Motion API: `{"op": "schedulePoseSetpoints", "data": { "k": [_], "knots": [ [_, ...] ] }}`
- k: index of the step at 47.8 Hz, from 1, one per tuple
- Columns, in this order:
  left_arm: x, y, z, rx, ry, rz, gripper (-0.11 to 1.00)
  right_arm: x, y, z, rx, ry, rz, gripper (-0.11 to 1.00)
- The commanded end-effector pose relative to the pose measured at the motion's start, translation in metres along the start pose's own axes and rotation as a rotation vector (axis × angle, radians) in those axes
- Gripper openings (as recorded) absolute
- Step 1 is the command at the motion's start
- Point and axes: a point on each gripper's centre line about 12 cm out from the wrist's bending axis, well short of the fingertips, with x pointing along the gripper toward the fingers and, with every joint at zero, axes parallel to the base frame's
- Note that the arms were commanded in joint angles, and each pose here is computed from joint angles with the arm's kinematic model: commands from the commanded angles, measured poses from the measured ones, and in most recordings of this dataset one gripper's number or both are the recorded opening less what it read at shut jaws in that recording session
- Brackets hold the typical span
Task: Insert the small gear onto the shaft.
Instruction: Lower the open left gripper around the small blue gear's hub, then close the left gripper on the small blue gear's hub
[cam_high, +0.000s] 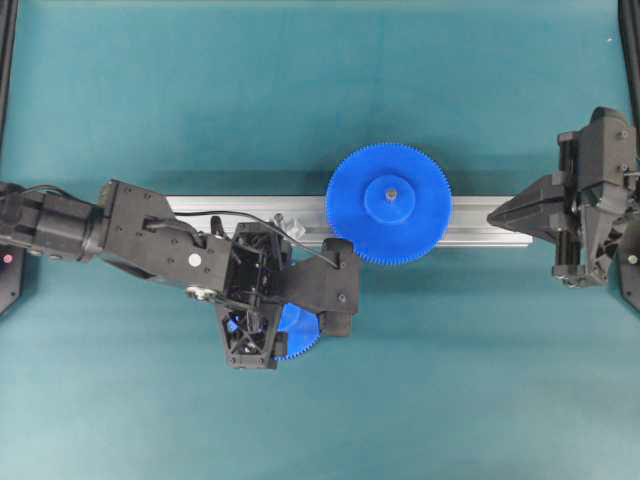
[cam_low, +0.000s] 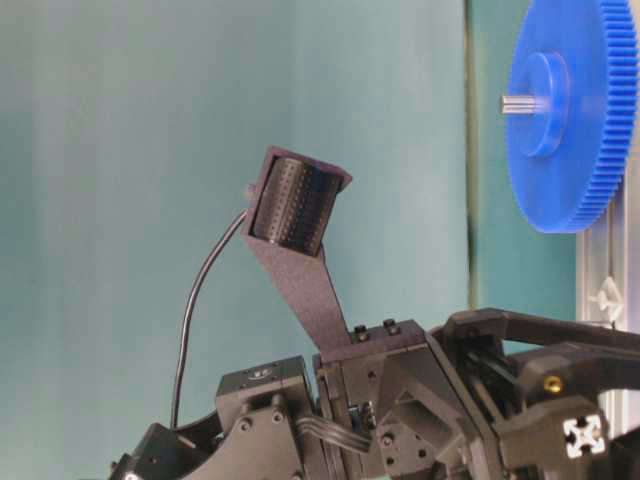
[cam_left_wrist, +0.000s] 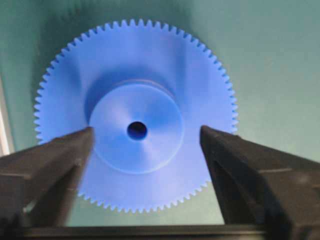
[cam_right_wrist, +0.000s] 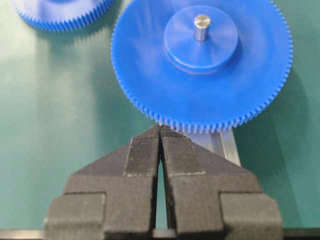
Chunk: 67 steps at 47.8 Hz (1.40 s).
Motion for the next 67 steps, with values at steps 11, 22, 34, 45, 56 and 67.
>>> {"op": "schedulePoseSetpoints", "data": {
  "k": [11, 22, 34, 45, 56, 67],
  "knots": [
    [-0.007, -0.003, 0.008, 0.001, -0.037, -0.004, 0.92, -0.001, 0.001, 0.009, 0.007, -0.026, 0.002, 0.06],
    [-0.004, 0.001, 0.007, -0.006, -0.029, -0.001, 0.92, 0.000, 0.001, 0.008, 0.007, -0.026, 0.001, 0.06],
    [0.001, 0.004, 0.007, -0.012, -0.019, 0.003, 0.92, -0.001, 0.000, 0.008, 0.008, -0.029, 0.001, 0.06],
    [0.004, 0.005, 0.006, -0.013, -0.013, 0.004, 0.92, -0.001, 0.000, 0.007, 0.006, -0.026, 0.000, 0.06],
    [0.008, 0.005, 0.004, -0.015, -0.008, 0.004, 0.92, -0.001, 0.000, 0.007, 0.006, -0.031, 0.000, 0.06],
    [0.014, 0.005, 0.002, -0.017, 0.001, 0.006, 0.92, -0.001, 0.000, 0.007, 0.006, -0.032, 0.000, 0.06]
  ]
}}
